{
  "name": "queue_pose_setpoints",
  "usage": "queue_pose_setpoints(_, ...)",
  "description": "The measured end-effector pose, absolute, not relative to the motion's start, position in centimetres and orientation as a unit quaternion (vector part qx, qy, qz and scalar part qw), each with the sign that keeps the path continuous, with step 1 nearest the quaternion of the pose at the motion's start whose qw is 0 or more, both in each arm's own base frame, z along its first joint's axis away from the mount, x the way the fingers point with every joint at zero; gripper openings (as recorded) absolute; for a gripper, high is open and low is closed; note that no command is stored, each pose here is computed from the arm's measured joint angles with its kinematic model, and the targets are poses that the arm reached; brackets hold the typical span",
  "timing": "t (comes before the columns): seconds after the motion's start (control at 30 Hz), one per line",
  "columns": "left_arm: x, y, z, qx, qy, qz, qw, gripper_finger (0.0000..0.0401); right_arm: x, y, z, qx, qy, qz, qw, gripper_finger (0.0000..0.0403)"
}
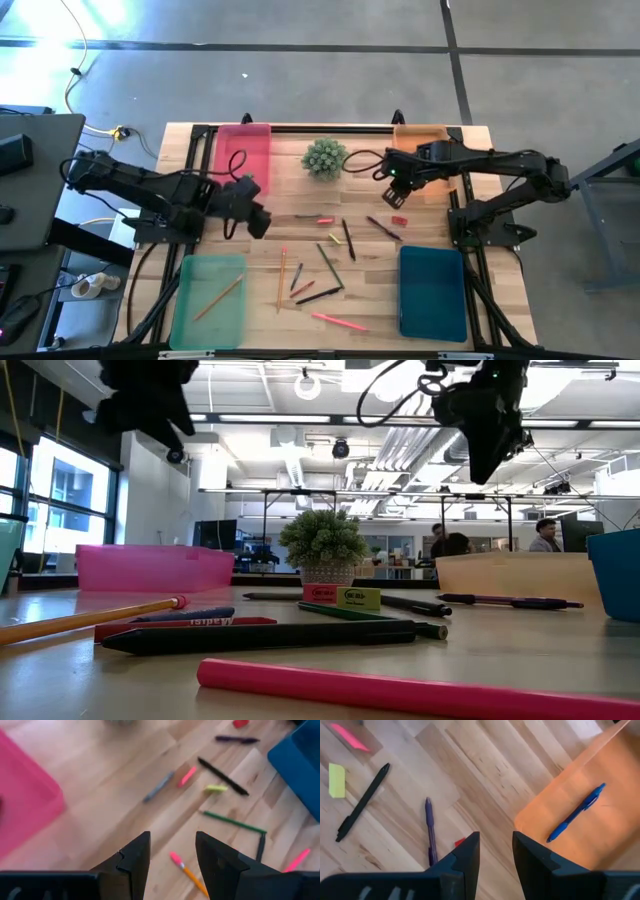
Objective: Sort crayons/erasers/pens/pencils in bins
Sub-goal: Put the gray crayon into the blue bin
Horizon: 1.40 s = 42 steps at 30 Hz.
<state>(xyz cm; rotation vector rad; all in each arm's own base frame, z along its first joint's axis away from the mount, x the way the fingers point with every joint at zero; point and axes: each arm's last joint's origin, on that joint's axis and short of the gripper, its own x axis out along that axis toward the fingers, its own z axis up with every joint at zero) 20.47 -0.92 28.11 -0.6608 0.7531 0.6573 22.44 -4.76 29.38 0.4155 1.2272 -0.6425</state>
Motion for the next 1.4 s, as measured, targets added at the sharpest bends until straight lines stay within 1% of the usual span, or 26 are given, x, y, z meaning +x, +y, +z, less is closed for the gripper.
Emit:
queue_pose_setpoints(0.3,21.8,2.7,28.9,-0.258,0.317,0.29,0.865,0.0145,22.6,-4.8,29.3,0.216,0.555,-0.299,0.745,0.0106)
queue_pose_setpoints(0.47,23.0,4.9,28.6,-0.234,0.31,0.273,0.88,0.0145,22.7,-4.8,29.3,0.22,0.55,-0.301,0.748,0.0106)
queue_pose_setpoints(0.6,24.2,6.3,27.3,-0.228,0.333,0.266,0.876,0.0145,22.7,-4.8,29.3,0.221,0.547,-0.301,0.749,0.0106)
queue_pose_setpoints(0.73,25.4,7.2,25.2,-0.227,0.378,0.256,0.861,0.0145,22.9,-4.9,29.4,0.231,0.537,-0.306,0.752,0.0106)
queue_pose_setpoints(0.97,27.2,7.9,21.8,-0.252,0.436,0.226,0.834,0.0145,23.1,-4.9,29.4,0.235,0.528,-0.303,0.757,0.0106)
queue_pose_setpoints(1.1,28.5,8.1,21.3,-0.261,0.451,0.21,0.828,0.0145,23.2,-4.9,29.5,0.236,0.525,-0.303,0.759,0.0106)
queue_pose_setpoints(1.2,29.7,8.2,21.3,-0.248,0.457,0.2,0.83,0.0145,23.2,-4.9,29.5,0.237,0.524,-0.302,0.76,0.0106)
queue_pose_setpoints(1.4,31.3,8.7,20.4,-0.225,0.485,0.196,0.822,0.0145,23.2,-4.9,29.5,0.237,0.523,-0.302,0.761,0.0106)
